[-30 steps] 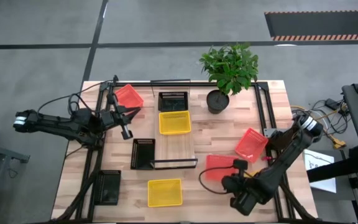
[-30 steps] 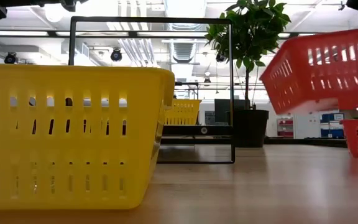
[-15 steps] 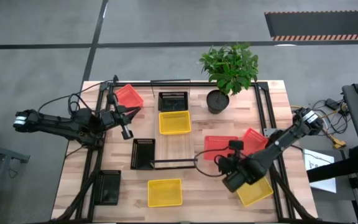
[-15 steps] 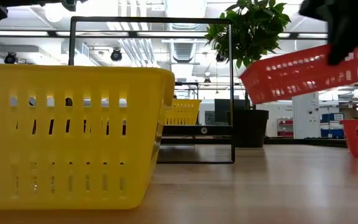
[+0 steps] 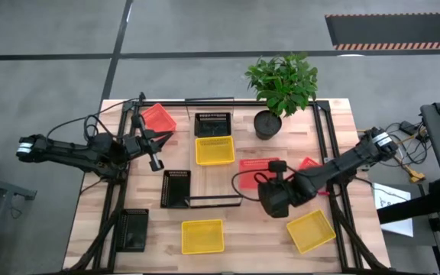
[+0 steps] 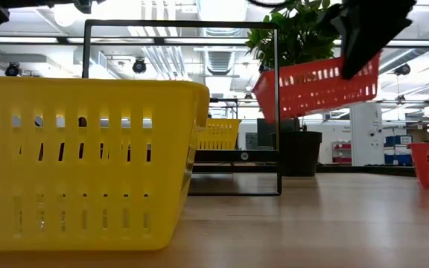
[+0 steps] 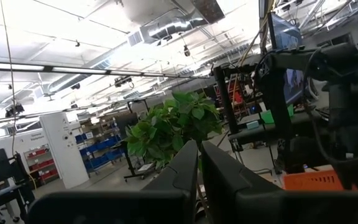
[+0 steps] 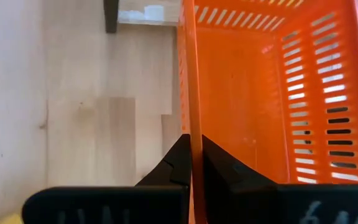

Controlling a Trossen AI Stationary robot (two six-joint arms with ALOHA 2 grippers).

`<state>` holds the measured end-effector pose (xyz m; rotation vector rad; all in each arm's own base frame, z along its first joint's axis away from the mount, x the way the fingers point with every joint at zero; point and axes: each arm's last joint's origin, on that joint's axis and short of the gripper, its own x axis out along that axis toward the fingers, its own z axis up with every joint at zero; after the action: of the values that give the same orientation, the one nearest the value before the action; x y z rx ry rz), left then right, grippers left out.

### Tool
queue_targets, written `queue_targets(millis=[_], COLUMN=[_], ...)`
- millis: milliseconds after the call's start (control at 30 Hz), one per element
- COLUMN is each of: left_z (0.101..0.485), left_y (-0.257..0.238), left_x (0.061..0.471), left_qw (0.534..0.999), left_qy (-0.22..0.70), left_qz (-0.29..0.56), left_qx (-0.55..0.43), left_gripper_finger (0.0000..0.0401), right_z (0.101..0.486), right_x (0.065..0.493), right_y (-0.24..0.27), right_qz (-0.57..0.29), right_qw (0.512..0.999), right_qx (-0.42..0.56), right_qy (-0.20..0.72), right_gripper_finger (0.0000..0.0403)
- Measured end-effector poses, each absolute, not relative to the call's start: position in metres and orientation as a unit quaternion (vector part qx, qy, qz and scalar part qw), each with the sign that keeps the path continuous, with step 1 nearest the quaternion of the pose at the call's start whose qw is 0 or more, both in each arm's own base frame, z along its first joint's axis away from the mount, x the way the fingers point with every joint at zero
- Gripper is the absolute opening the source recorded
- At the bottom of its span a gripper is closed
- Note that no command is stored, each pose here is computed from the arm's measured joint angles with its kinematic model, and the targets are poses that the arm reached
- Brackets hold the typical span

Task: Stack baskets on shelf by color
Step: Put the bottom orange bin on the shelf

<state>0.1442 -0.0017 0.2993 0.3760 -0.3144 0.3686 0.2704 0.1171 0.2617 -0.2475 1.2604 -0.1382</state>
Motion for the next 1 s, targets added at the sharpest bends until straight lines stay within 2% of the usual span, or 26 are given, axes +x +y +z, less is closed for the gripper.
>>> queue_targets(millis=[700,1000], left_z=[0.299,0.299], left_y=[-0.002,-0.002], left_x=[0.145,0.145], left_qw=[0.953,0.953], left_qy=[-0.155,-0.155], left_qz=[0.182,0.181], left_qx=[0.185,0.185], left_gripper_finger=[0.0006,0.0006], right_z=[0.265,0.267], right_x=[0.301,0.308], right_y=[0.092,0.088], right_qz=[0.026,0.033], right_qw=[0.834,0.85], right_qx=[-0.089,-0.076], right_qy=[0.544,0.52], right_gripper_finger=[0.0008,0.0008])
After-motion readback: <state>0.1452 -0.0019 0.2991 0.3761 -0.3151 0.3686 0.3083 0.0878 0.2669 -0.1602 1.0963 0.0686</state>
